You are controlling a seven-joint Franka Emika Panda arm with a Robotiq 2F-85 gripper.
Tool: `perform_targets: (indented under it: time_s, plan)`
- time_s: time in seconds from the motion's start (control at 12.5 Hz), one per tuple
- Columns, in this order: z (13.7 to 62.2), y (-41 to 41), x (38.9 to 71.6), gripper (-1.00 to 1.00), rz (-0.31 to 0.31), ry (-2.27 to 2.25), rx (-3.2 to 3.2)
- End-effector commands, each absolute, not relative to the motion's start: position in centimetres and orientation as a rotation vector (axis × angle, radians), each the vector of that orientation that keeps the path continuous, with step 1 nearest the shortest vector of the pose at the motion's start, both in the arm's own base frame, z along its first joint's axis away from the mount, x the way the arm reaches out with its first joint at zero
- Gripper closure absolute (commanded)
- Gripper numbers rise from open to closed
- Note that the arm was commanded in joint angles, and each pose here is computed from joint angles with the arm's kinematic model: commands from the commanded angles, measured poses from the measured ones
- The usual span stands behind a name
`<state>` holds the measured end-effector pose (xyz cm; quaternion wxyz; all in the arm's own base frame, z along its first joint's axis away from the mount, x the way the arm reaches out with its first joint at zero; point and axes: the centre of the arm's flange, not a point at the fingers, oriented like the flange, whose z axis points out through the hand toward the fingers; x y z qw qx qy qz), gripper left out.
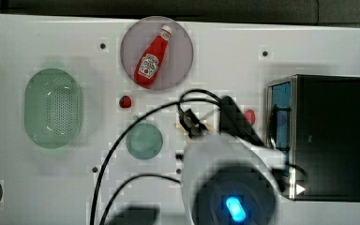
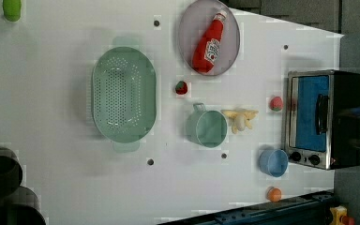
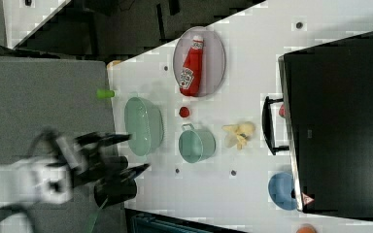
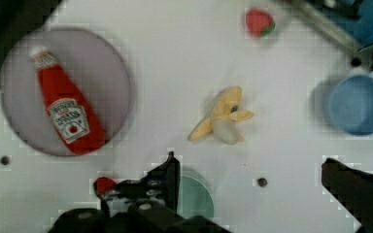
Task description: Pick banana from table and place on oven.
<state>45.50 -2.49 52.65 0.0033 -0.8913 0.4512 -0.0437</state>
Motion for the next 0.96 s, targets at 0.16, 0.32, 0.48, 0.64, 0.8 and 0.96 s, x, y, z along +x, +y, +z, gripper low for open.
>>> perform_targets:
  time_s: [0.16, 0.32, 0.48, 0.64, 0.8, 0.96]
  plan:
    - [40.7, -3.0, 46.7, -1.00, 0.016, 1.500, -2.784]
    - [36.0, -3.3, 47.5, -1.00, 0.017, 1.504, -2.784]
    - [31.7, -3.7, 47.9, -1.00, 0.017, 1.514, -2.781]
    - [27.8, -4.2, 48.1, -1.00, 0.031, 1.528, -2.783]
    - [24.4, -4.4, 48.3, -1.00, 0.031, 1.534, -2.785]
    - [21.3, -4.5, 48.2, -1.00, 0.026, 1.534, -2.788]
